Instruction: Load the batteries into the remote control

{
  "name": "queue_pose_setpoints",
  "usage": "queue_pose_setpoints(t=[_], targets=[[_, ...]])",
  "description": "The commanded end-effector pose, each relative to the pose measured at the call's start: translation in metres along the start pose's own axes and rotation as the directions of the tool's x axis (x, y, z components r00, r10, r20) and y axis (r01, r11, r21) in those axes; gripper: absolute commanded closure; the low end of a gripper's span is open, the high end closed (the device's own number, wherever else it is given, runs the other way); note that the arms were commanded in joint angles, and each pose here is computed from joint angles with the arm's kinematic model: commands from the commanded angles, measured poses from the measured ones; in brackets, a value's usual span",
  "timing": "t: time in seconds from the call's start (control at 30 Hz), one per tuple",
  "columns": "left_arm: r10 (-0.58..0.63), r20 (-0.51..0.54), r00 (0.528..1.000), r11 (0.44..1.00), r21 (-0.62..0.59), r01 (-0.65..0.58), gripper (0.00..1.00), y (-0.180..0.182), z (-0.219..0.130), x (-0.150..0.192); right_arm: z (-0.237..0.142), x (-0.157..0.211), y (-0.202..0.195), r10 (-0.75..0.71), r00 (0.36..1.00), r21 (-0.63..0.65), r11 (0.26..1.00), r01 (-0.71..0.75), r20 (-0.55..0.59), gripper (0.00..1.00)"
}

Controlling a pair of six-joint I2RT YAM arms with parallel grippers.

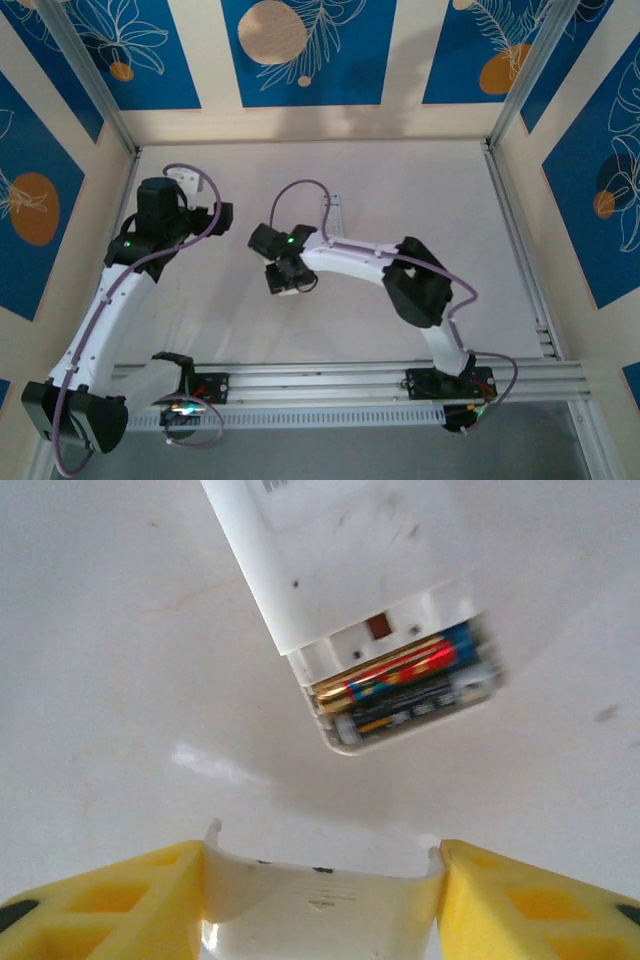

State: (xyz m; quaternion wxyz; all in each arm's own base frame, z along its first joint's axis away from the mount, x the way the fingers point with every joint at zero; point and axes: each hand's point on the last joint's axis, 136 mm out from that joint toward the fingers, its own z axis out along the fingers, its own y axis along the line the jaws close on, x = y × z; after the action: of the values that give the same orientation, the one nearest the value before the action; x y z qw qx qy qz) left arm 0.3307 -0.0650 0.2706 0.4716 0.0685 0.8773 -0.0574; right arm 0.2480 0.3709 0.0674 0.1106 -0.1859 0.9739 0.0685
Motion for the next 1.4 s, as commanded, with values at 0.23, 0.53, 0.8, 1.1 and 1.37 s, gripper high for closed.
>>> queue_pose_setpoints(t=[0.23, 0.53, 0.8, 1.1, 1.37], targets=[[0.022, -0.005, 1.000, 0.999, 0.024, -0.021, 0.00, -0.001, 0.011, 0.004, -0.003, -0.048, -0.011, -0.330, 0.942, -0.131, 0.933, 0.334, 0.052, 0.42], [0.024, -0.023, 0.999, 0.999, 0.023, -0.024, 0.00, 0.000, 0.017, 0.008, 0.024, -0.039, -0.012, -0.303, 0.953, -0.090, 0.950, 0.301, -0.011, 0.40], [0.023, -0.027, 0.999, 1.000, 0.020, -0.022, 0.00, 0.001, 0.018, 0.009, 0.035, -0.032, -0.011, -0.335, 0.941, -0.074, 0.941, 0.332, -0.040, 0.38], [0.020, -0.037, 0.999, 1.000, 0.025, -0.019, 0.00, 0.000, 0.020, 0.011, 0.044, -0.029, -0.011, -0.383, 0.922, -0.064, 0.923, 0.379, -0.051, 0.36], [0.020, -0.046, 0.999, 1.000, 0.018, -0.019, 0.00, 0.001, 0.021, 0.013, 0.045, -0.027, -0.007, -0.382, 0.923, -0.068, 0.923, 0.378, -0.048, 0.36]])
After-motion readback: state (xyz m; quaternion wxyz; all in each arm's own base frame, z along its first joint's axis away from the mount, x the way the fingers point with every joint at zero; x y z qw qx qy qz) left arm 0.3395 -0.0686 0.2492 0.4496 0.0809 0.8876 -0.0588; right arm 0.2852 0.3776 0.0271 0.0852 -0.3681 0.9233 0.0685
